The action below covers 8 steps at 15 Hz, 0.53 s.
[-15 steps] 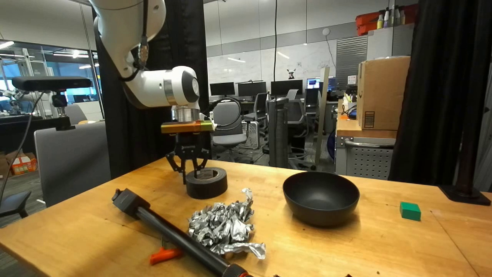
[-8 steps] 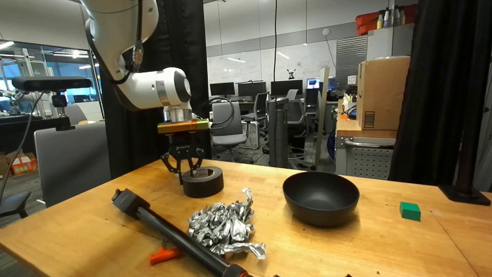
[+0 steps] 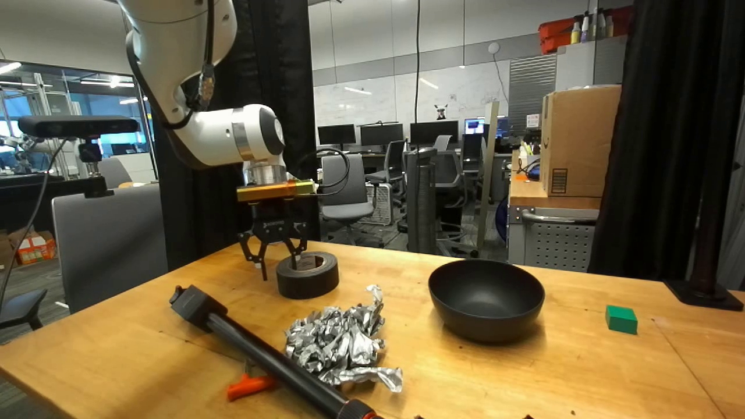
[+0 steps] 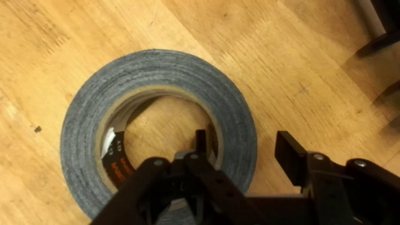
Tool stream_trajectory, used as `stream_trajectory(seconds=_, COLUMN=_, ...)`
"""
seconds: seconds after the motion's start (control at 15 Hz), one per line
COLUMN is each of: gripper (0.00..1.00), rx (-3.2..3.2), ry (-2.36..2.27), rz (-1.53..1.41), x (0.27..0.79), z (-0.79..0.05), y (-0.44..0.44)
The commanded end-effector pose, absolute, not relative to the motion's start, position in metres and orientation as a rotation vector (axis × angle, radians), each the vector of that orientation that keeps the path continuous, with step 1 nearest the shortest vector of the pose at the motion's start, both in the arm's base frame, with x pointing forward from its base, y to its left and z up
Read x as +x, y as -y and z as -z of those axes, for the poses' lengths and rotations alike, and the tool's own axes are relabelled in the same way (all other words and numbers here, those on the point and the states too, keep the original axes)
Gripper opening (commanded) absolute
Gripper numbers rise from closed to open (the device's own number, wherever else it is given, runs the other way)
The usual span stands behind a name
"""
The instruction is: Move the black masking tape to the right
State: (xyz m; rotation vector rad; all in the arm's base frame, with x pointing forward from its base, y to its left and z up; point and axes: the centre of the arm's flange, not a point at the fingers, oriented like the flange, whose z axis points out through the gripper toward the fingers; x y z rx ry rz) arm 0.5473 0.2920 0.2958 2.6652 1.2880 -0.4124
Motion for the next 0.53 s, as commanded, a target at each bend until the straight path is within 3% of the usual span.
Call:
stream_trajectory(seconds=0.0, gripper=0.68, rx=2.648, ry=-1.298, rz=0.416, x=0.547, z=-0.299, y=-0.297)
stream_trajectory(seconds=0.13, gripper=0.84, rx=2.632, ry=-1.313, rz=0.413, x=0.547, z=-0.305, y=-0.308)
stream_trajectory(seconds=0.2, gripper=0.87, rx=2.628, ry=-1.316, rz=0.415, x=0.547, z=-0.307, y=-0.31)
stream_trajectory(seconds=0.47, gripper=0.86, rx=2.627, ry=-1.315, rz=0.419, x=0.549, z=-0.305, y=-0.31)
